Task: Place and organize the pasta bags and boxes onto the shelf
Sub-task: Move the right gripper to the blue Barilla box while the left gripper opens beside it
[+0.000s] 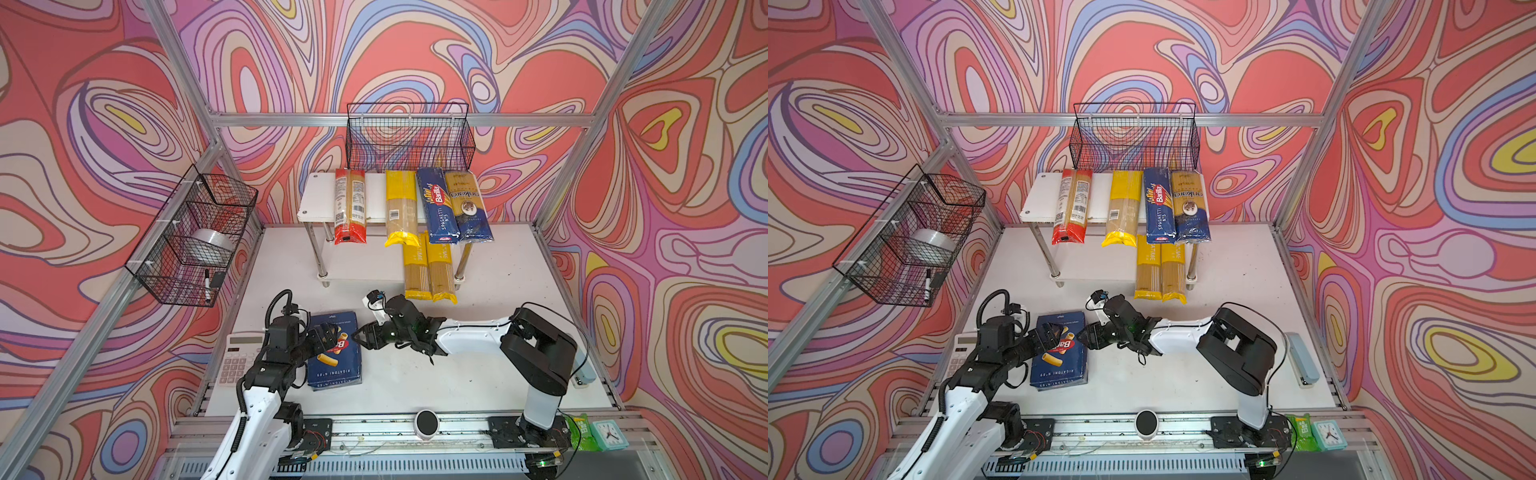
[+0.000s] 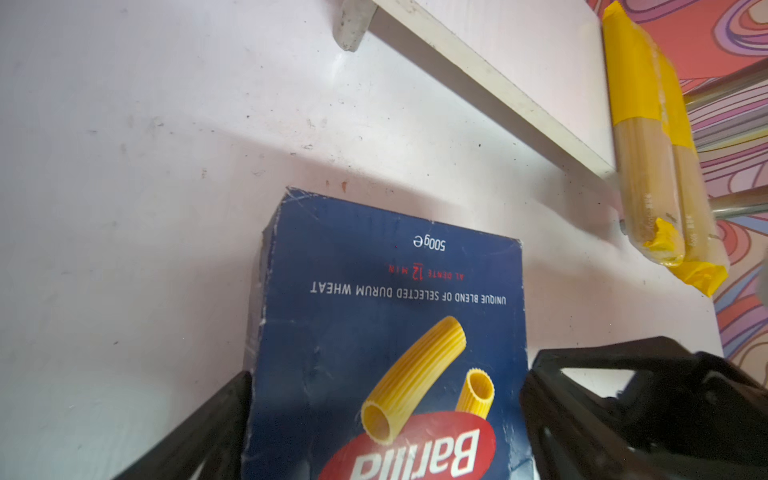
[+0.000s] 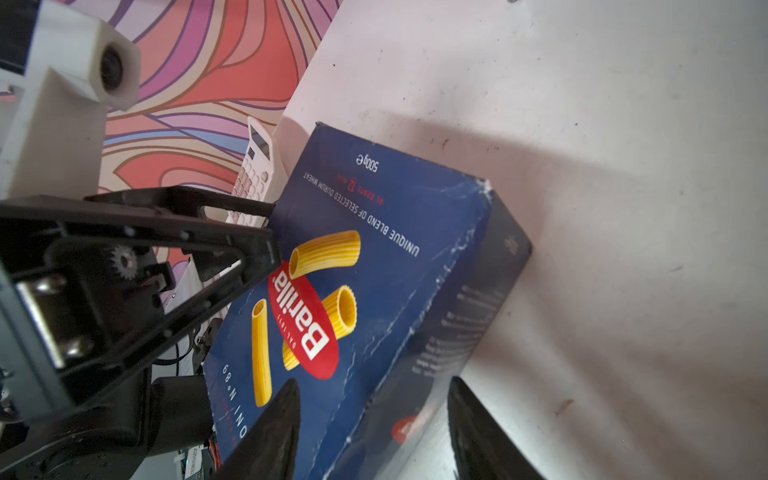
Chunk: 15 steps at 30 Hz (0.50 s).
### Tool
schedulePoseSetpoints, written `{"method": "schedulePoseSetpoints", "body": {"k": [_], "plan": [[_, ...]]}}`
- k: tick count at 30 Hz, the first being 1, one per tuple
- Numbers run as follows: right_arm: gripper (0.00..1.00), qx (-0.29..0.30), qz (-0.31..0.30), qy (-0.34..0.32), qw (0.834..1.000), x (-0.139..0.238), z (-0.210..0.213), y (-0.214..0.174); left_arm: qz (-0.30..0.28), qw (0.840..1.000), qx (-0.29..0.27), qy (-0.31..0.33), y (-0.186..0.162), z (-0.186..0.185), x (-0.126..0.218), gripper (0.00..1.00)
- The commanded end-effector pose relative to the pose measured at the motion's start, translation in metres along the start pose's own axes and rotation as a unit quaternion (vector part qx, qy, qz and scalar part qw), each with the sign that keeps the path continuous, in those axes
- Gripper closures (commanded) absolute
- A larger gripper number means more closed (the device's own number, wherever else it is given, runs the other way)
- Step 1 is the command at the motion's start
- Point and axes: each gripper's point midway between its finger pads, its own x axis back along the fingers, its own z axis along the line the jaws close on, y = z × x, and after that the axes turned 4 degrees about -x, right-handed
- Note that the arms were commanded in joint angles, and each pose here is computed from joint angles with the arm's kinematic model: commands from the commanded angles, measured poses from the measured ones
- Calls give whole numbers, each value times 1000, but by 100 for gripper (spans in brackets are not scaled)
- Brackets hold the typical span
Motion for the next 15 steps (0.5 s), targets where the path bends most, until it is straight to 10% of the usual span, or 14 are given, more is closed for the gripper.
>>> {"method": "schedulePoseSetpoints", "body": {"k": [1,15], "plan": [[42,-1,-1,16,1000,-6,6,4,-5,998,-10,-60,7,-21,-7,0],[42,-29,-32,-28,999,22,-17,-11,29,967,-180,-178,10,-112,-42,0]]}}
